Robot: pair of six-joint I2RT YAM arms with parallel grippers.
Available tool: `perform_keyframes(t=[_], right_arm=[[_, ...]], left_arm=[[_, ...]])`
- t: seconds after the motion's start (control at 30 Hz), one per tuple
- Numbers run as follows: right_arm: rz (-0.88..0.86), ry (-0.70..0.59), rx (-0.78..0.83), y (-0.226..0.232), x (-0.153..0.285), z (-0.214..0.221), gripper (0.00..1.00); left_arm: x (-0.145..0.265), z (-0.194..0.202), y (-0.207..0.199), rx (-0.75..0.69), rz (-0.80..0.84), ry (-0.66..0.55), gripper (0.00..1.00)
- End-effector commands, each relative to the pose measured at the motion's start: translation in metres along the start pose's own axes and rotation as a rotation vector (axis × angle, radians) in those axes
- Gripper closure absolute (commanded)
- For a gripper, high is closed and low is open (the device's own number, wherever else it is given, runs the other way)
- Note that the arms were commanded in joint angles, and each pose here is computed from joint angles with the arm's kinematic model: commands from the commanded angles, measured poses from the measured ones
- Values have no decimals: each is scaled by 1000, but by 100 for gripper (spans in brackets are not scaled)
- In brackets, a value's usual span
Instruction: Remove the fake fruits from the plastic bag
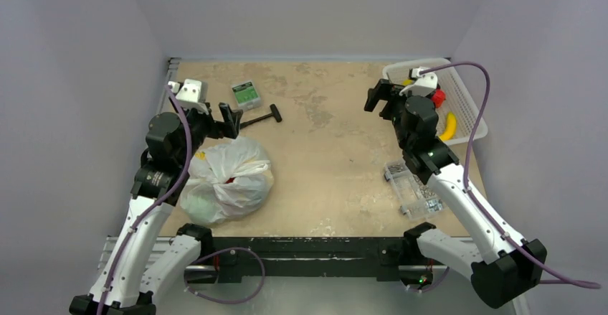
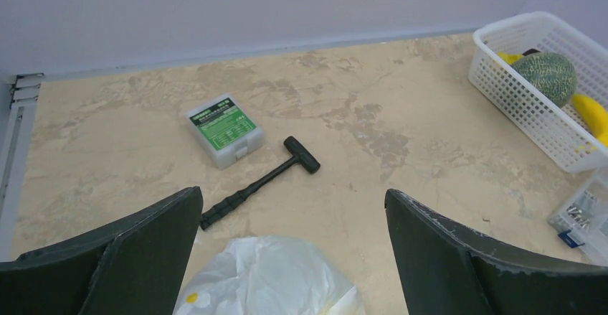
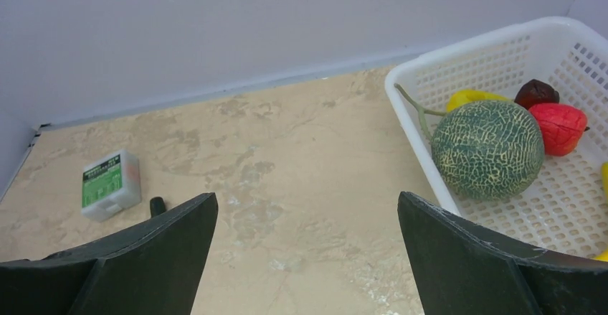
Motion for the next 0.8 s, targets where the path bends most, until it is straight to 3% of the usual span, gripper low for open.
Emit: perform_keyframes(t=[0.0,0.17,0.3,0.53,0.77], right_arm=[[-32,-30,-70,12,-5,-15,1],[-300,17,-142,63,-3,-11,1],[-355,98,-207,78,-5,1,1],[-433,233,-110,102,-11,40,1],[-572,314,46,180,23,90,1]], left_arm=[[5,-20,-14,-47,56,-50,0],[8,-20,-4,-50,-10,-52,0],[11,-22,9,-55,-90,-63,0],[15,-25,22,-62,-166,-81,0],[10,-20,25,-69,-183,-59,0]])
Point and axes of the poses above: each gripper's point midway between its finger pads, its own x axis back along the fingers, its own y axis along the line the jaws close on, z = x × y, the point moved 1 cm from there along x, back along the fingers, and after that the axes turned 6 degrees about x, right-handed, at the moved point
